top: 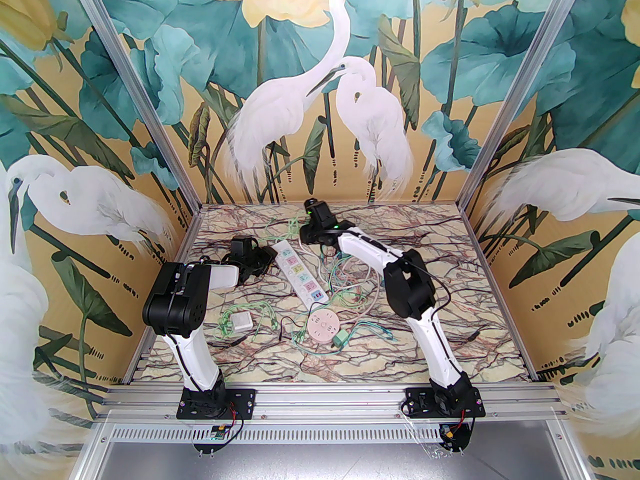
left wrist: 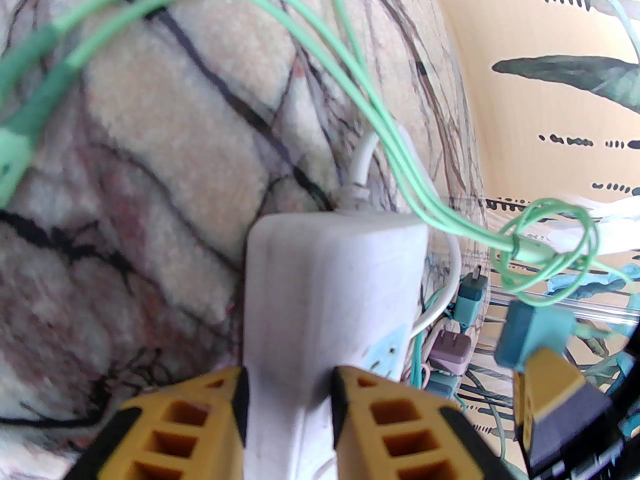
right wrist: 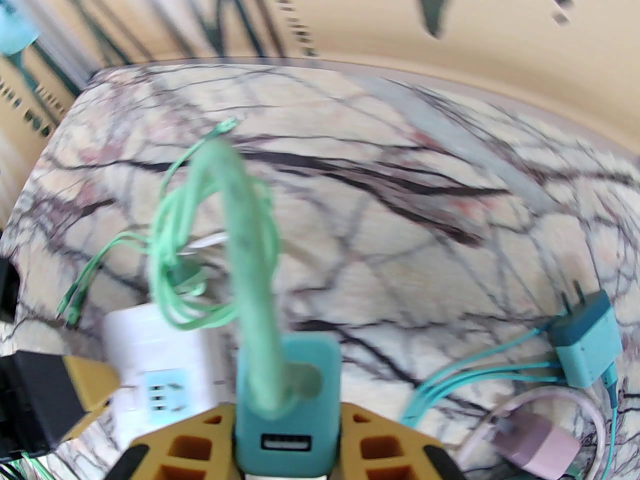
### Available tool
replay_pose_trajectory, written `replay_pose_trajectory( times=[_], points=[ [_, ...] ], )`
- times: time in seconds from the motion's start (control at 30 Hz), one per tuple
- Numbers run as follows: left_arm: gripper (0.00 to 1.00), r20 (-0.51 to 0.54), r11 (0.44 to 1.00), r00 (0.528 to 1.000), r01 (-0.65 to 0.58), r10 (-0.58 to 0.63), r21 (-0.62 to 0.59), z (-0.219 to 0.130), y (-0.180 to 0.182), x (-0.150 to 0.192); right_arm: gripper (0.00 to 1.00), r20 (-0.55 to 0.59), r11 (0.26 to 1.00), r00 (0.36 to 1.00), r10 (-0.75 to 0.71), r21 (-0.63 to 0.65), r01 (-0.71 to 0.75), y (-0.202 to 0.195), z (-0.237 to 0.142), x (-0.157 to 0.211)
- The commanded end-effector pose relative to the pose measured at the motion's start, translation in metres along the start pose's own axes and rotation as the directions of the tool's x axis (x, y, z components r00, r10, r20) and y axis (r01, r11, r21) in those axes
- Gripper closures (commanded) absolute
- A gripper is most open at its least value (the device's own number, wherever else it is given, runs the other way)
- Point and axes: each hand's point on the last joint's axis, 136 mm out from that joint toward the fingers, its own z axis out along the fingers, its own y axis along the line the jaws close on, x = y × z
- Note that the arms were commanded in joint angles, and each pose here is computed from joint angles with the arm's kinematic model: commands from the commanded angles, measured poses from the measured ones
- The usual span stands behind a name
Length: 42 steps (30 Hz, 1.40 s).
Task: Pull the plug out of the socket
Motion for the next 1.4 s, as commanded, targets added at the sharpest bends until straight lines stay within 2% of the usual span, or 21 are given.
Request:
replay_pose_trajectory(
  times=[0.0,0.2,0.37,0.43,0.6,0.7,0.87,0.93,0.97,1.0,1.1,1.23,1.37],
  points=[
    [0.65,-0.055,0.990,0.998,0.035,-0.042,-0.136,0.007,0.042,0.019,0.75,-0.012,0.997,0.997,0.074,-0.027,-0.074,-0.005,0.004,0.003],
    [0.62,-0.057,0.991,0.998,0.033,-0.041,-0.127,0.007,0.041,0.019,0.70,-0.076,0.995,0.993,0.096,-0.016,-0.097,-0.017,0.016,0.016],
    [0.61,-0.054,0.994,0.998,0.023,-0.029,-0.110,0.006,0.036,0.017,0.59,-0.081,0.995,0.992,0.100,-0.018,-0.102,-0.017,0.011,0.019],
    [0.61,-0.052,0.995,0.998,0.014,-0.020,-0.101,0.004,0.033,0.017,0.51,-0.078,0.995,0.992,0.100,-0.014,-0.101,-0.017,0.005,0.018],
    [0.58,-0.028,0.997,0.999,-0.022,0.020,-0.070,-0.008,0.017,0.011,0.43,-0.060,0.995,0.993,0.099,-0.017,-0.100,-0.014,-0.018,0.013],
    [0.52,-0.011,0.998,0.998,-0.056,0.056,-0.028,-0.022,0.001,0.009,0.40,-0.034,0.994,0.994,0.103,-0.032,-0.104,-0.010,-0.042,0.008],
    [0.26,0.038,0.987,0.988,-0.149,0.147,0.064,-0.051,-0.038,0.014,0.32,0.077,0.997,0.994,0.078,0.002,-0.078,-0.018,-0.108,0.002],
    [0.14,0.060,0.977,0.980,-0.195,0.191,0.081,-0.066,-0.053,0.019,0.24,0.134,0.996,0.989,0.059,0.057,-0.067,-0.029,-0.135,0.002],
    [0.10,0.077,0.971,0.973,-0.226,0.219,0.081,-0.074,-0.061,0.022,0.16,0.167,0.994,0.985,0.048,0.094,-0.064,-0.037,-0.149,0.004],
    [0.01,0.090,0.963,0.964,-0.258,0.251,0.075,-0.082,-0.067,0.025,0.09,0.199,0.989,0.979,0.041,0.128,-0.067,-0.045,-0.163,0.006],
    [0.01,0.147,0.943,0.934,-0.333,0.325,0.031,-0.111,-0.079,0.030,0.00,0.272,0.972,0.962,0.012,0.223,-0.075,-0.069,-0.195,0.018],
    [0.01,0.235,0.924,0.896,-0.381,0.378,-0.033,-0.150,-0.083,0.027,0.01,0.385,0.936,0.923,-0.011,0.329,-0.126,-0.099,-0.238,0.031],
    [0.01,0.325,0.909,0.849,-0.382,0.416,-0.165,-0.189,-0.070,0.013,0.01,0.502,0.881,0.859,-0.105,0.448,-0.153,-0.130,-0.278,0.045]
  ],
)
